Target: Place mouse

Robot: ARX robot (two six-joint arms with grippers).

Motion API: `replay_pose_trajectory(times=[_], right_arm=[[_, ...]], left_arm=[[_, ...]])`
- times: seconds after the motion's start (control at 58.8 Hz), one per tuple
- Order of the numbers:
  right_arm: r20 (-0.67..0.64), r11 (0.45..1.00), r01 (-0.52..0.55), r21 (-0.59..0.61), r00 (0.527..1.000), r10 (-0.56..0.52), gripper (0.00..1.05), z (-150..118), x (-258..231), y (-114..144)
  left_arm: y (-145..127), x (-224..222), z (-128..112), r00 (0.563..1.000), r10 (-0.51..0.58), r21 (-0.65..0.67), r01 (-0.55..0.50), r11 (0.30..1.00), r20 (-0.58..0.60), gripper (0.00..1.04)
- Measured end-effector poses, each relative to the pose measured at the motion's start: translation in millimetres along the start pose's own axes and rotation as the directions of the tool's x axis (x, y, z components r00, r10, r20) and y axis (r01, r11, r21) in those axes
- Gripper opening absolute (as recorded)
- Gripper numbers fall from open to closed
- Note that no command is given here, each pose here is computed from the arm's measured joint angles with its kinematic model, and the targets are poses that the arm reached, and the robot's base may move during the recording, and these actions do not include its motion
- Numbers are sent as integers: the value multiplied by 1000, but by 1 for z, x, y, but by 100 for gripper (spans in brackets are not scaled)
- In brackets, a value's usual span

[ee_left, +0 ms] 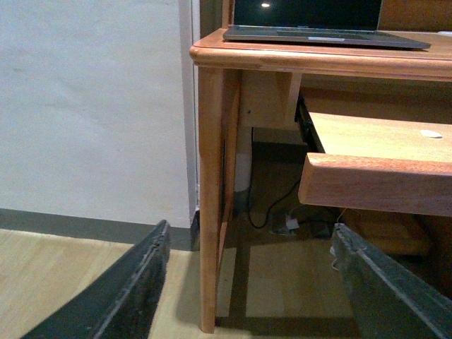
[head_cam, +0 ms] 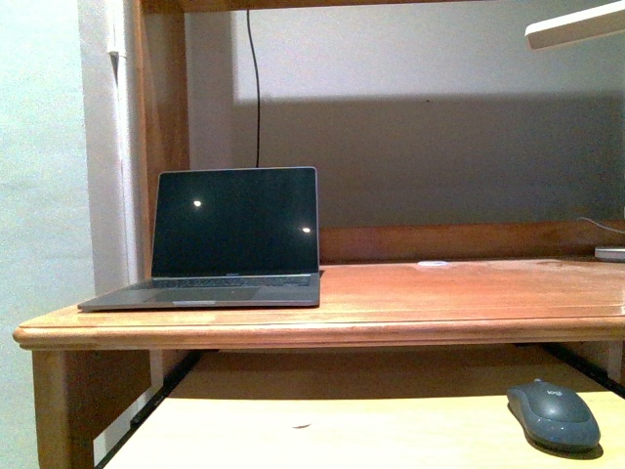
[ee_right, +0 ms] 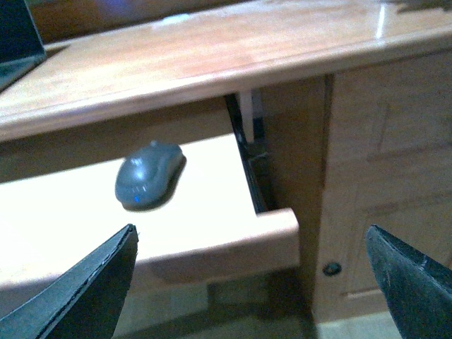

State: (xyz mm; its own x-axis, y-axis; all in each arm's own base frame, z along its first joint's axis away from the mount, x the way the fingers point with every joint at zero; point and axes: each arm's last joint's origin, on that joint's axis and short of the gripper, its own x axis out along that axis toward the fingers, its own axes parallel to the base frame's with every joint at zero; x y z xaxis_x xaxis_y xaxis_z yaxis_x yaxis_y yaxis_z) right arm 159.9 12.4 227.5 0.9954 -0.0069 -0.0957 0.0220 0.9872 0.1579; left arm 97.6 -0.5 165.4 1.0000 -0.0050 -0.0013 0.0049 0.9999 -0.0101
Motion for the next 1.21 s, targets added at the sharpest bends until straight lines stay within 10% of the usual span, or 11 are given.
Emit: replay_pose_trajectory(times=[0.153,0.511,1.208], right_arm=[[37,998,-57,-17,998,58,97,36,44,32],[-136,967,-222,-122,969,205,97,37,95,108],[-335,972,-104,-213,942,28,97,8,167,122]], left_arm=[[0,0,0,1000,0,2,0,1000,0,99],[0,0,0,1000,0,2,0,1000,0,97],[0,0,0,1000,0,2,0,1000,0,97]])
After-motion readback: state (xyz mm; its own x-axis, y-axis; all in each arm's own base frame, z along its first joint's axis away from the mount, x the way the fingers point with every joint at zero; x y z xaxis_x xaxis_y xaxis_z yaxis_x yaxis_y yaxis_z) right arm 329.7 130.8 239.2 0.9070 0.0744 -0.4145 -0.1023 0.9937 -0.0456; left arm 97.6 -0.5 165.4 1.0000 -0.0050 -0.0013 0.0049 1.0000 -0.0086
